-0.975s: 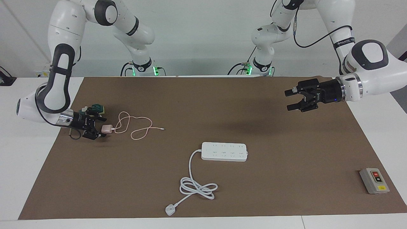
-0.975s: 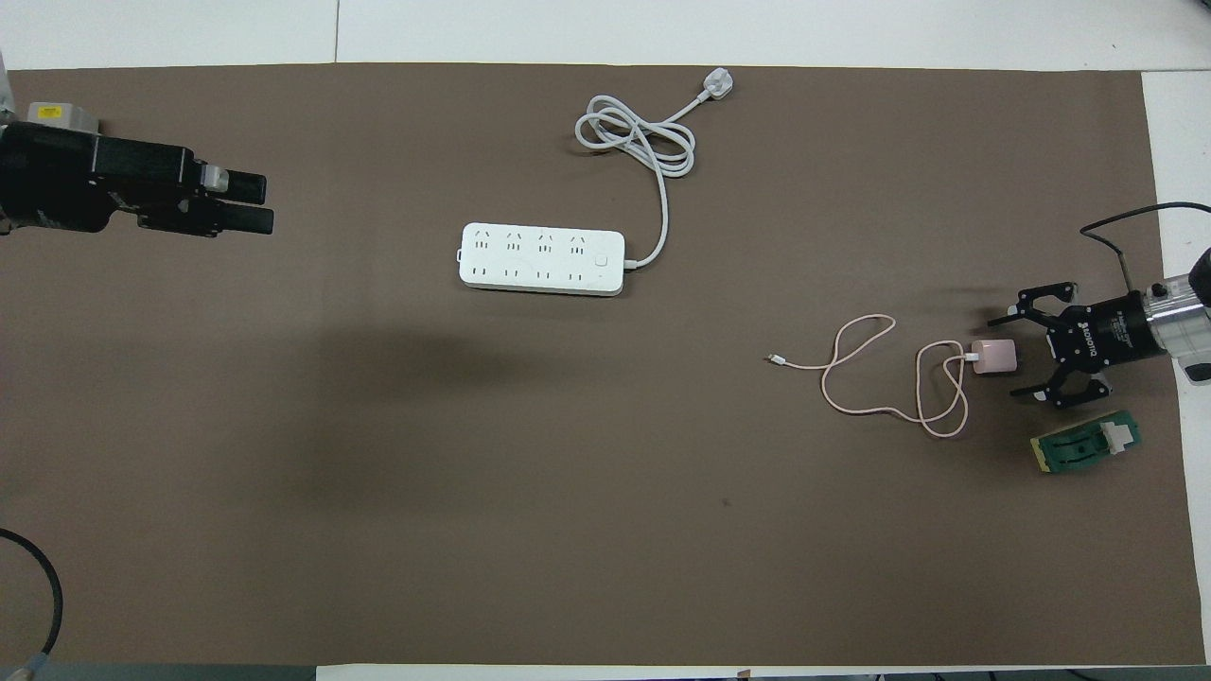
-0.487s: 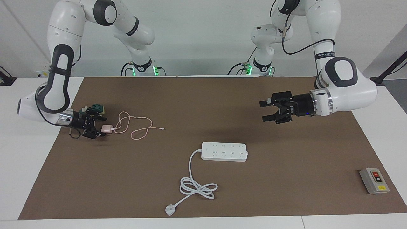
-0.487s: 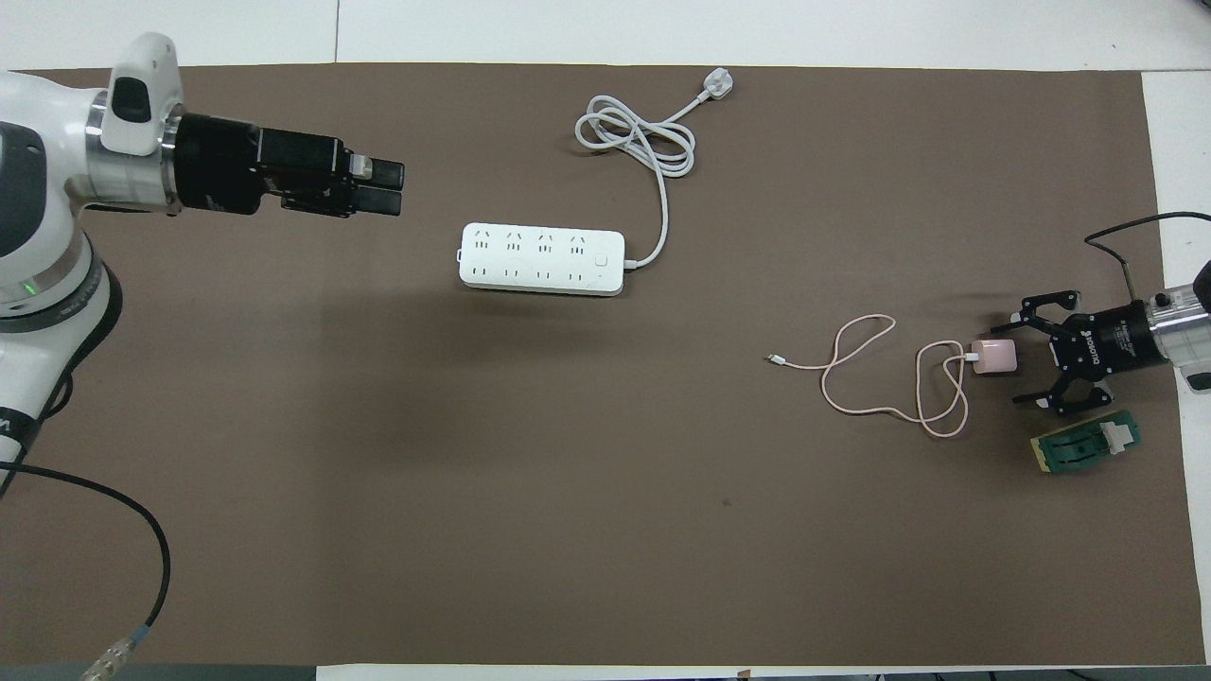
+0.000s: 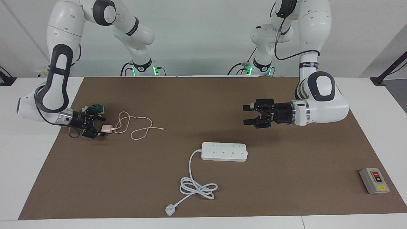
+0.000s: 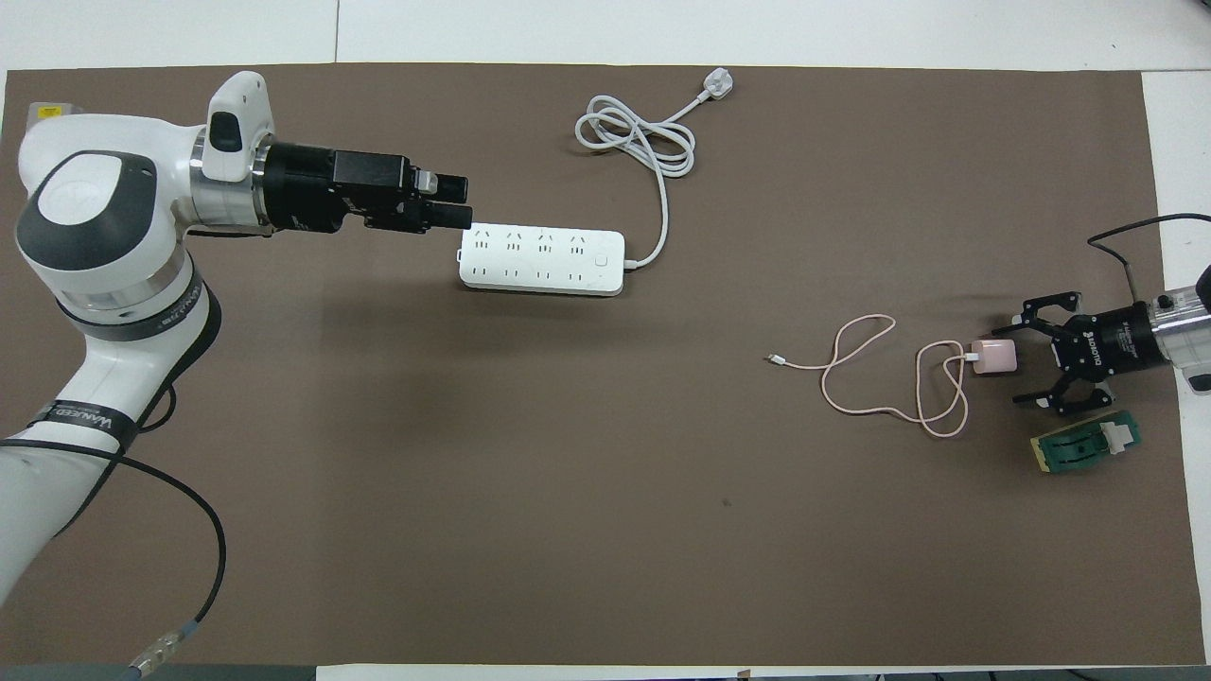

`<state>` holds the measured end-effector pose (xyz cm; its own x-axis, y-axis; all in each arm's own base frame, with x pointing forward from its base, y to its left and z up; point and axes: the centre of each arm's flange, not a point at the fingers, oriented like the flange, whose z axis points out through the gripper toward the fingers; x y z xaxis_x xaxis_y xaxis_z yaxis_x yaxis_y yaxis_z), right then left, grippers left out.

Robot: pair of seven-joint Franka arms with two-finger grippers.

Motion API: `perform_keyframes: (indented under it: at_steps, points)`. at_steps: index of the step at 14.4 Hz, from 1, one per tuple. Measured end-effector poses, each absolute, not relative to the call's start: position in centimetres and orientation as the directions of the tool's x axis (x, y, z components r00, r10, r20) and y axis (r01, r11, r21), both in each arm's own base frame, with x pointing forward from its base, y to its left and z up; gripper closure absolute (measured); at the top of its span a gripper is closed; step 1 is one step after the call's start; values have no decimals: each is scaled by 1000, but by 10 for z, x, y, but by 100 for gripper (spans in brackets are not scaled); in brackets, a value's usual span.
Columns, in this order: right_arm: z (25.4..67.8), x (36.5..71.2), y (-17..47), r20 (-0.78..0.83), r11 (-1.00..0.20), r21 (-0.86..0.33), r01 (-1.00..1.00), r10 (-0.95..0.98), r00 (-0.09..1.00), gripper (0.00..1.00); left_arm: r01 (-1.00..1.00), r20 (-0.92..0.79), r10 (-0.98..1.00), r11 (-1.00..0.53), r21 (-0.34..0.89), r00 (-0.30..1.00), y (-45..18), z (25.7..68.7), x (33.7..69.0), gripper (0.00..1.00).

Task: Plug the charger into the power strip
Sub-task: 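Grasp the white power strip end with the left gripper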

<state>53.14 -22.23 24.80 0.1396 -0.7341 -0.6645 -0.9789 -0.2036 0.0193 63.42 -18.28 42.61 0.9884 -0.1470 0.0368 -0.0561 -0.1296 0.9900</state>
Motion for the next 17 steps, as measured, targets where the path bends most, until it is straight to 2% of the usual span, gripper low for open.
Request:
perform_keyframes:
  at_steps: [1,2,4,6,10,17]
  points:
    - [248,531,-222,-665,-204,19,-979,-734,140,5,-44,27,-146,-120,992,989,-186,416,632,4]
    - [248,531,-222,-665,-204,18,-979,-733,140,10,-34,16,-145,-117,993,989,-186,406,629,4]
    - [248,532,-222,-668,-200,15,-980,-732,139,35,-37,20,-144,-116,993,989,-181,388,622,4]
    - [248,532,-222,-669,-197,13,-980,-731,138,53,-49,34,-142,-105,993,989,-178,370,614,4]
    - [249,534,-221,-674,-188,3,-982,-726,137,53,-69,62,-123,-51,996,990,-183,339,594,4]
    - [274,554,-213,-694,-169,-26,-985,-706,139,53,-68,63,-80,-62,996,995,-196,358,558,4]
